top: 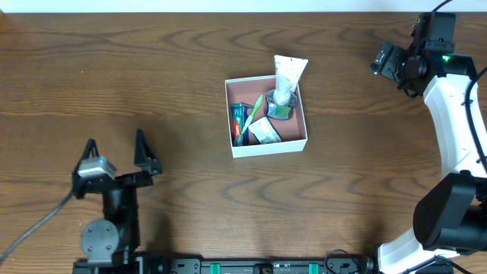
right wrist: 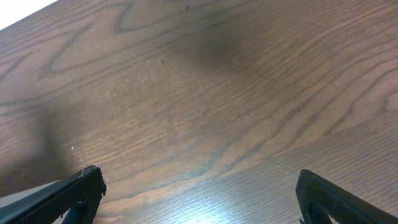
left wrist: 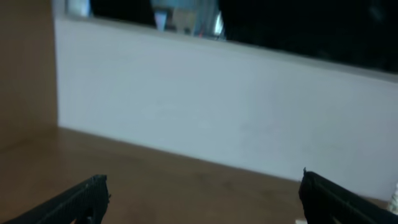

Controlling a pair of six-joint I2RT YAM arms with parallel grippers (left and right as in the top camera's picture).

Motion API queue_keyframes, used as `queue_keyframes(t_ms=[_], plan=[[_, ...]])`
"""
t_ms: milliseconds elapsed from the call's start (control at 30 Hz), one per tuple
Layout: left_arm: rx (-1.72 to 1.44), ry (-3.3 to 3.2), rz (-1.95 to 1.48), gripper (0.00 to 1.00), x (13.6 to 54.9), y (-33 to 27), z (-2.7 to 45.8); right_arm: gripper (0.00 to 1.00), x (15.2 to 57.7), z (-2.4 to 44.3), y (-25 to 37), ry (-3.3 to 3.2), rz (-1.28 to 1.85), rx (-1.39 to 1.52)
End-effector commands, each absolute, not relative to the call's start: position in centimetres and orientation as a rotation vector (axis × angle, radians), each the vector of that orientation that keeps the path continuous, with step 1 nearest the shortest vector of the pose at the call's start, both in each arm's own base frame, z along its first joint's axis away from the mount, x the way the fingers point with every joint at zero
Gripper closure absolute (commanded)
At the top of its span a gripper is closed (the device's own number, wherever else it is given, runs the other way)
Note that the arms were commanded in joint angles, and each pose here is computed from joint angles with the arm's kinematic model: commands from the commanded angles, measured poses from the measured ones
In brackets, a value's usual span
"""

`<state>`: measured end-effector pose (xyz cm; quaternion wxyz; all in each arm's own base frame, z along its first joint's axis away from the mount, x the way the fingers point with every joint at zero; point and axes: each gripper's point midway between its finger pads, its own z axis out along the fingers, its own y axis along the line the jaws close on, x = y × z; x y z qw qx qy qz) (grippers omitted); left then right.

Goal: Pack container

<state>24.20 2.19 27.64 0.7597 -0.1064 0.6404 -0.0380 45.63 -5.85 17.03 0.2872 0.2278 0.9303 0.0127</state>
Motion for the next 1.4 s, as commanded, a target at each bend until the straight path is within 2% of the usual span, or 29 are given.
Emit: queue_keyframes(t_ms=[0,267,900,1233,1367], plan=[[-0.197,1.340,-0.106,0.02,23.9,1.8,26.7,0.01,45.8,17.5,-5.6,2.473,0.042,0.617],[-0.180,1.324,-0.116,0.02,23.8,1.5,25.5,0.01,45.8,17.5,-5.6,2.473,0.042,0.617],[-0.192,1.488,-0.147,0.02,24.6,1.1,19.2,0.01,45.8,17.5,-5.6,2.473,0.042,0.617],[-0.225,1.702,-0.137,0.02,24.4,1.1,13.9,0.01,45.8,17.5,-5.6,2.473,0.042,0.617],[-0.226,1.708,-0.136,0.02,24.4,1.1,13.8,0.01,45.8,17.4,-5.6,2.473,0.042,0.617]])
